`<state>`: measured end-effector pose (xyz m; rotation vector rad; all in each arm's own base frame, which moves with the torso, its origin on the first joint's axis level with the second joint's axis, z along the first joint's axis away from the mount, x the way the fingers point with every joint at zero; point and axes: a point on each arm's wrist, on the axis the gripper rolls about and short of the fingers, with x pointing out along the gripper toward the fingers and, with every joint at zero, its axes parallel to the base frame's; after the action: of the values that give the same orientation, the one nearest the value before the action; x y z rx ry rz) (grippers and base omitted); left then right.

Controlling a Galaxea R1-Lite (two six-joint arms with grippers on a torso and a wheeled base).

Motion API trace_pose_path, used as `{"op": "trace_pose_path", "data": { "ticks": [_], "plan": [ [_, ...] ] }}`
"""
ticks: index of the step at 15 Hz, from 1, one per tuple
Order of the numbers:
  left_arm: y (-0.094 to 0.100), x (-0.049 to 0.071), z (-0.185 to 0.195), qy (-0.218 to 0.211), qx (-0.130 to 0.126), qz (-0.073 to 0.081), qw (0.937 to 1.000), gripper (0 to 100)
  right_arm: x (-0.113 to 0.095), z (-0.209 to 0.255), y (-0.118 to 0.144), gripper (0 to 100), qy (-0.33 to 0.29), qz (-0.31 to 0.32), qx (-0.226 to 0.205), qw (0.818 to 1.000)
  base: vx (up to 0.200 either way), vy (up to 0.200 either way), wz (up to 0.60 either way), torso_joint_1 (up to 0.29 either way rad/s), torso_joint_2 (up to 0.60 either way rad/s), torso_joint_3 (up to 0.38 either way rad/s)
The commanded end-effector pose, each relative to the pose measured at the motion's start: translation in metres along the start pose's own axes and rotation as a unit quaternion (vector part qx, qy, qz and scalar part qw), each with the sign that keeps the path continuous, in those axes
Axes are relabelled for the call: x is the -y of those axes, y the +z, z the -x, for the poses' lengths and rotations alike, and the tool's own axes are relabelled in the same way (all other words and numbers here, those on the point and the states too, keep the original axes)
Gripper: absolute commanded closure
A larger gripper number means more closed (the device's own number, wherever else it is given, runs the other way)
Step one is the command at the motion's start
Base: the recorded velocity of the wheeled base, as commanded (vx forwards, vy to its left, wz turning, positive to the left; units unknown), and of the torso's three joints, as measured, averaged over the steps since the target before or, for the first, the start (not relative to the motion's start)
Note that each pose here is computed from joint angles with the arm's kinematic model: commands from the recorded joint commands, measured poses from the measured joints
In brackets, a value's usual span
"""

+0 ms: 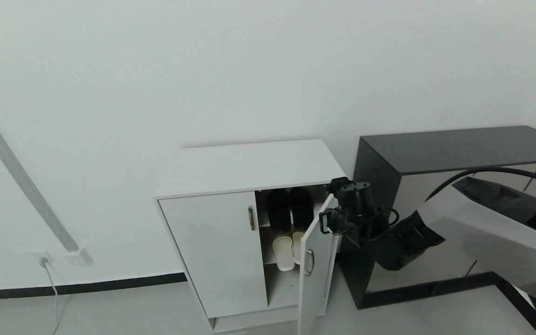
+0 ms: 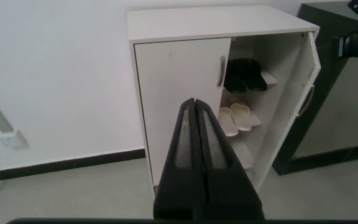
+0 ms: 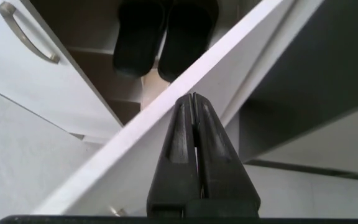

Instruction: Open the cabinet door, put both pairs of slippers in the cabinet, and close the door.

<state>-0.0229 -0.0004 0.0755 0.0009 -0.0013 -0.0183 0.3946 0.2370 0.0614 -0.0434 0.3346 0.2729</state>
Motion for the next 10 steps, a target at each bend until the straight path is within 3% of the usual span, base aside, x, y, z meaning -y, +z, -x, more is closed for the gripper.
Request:
{"op": "trace_pose_path", "data": {
  "ticks": [1, 6, 10],
  "plan": [
    [0.0, 0.0, 0.0, 0.0, -0.001, 0.0, 1.0, 100, -0.002, -0.01, -0.007, 100, 0.0, 0.001, -0.003, 1.0, 0.0, 0.0, 0.0, 0.0, 0.0, 0.0],
    [0.0, 0.0, 0.0, 0.0, -0.001, 0.0, 1.0, 100, -0.009, -0.03, -0.007, 100, 0.009, -0.001, 0.014, 1.0, 0.0, 0.0, 0.0, 0.0, 0.0, 0.0],
    [0.0, 0.0, 0.0, 0.0, -0.001, 0.0, 1.0, 100, -0.002, -0.049, -0.005, 100, 0.0, -0.01, 0.034, 0.999, 0.0, 0.0, 0.0, 0.0, 0.0, 0.0]
  ]
}}
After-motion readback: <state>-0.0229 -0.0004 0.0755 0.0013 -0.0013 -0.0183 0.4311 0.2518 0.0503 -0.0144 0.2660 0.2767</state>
